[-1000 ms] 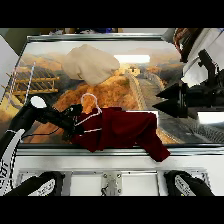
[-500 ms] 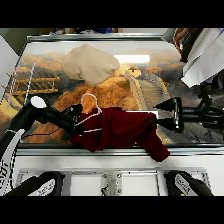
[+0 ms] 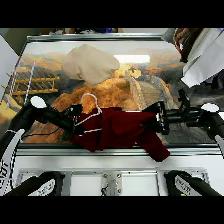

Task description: Fold the clothes and pants, and hang the long-sleeved shirts on hangers.

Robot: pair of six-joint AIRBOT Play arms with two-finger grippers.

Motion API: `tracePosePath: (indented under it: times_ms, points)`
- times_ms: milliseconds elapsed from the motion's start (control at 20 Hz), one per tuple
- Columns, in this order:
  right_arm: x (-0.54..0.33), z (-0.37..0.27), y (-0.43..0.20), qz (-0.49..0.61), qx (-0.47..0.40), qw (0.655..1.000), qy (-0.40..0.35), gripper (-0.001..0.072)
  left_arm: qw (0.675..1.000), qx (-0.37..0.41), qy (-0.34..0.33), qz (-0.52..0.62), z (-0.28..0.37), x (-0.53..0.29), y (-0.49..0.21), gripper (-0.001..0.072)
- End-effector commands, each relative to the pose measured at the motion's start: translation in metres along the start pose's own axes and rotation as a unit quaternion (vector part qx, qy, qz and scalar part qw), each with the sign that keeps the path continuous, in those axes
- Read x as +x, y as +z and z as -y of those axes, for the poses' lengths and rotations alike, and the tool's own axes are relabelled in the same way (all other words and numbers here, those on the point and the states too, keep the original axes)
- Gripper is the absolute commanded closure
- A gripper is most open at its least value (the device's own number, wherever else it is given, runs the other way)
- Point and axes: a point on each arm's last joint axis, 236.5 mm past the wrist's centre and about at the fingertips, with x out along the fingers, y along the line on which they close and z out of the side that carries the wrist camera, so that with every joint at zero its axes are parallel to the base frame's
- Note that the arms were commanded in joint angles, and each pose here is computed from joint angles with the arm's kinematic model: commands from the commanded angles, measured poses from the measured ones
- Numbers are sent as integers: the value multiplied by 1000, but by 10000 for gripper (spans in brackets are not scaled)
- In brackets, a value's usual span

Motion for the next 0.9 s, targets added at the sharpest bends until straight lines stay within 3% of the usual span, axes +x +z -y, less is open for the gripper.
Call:
tracePosePath:
  times_ms: [0,850]
  points:
    - [13,1,-2,-5,12,1000,2,122,1000,0,-2,0,1,0,0,680]
    - [19,-3,-2,-7,14,1000,11,122,1000,0,-2,0,1,0,0,680]
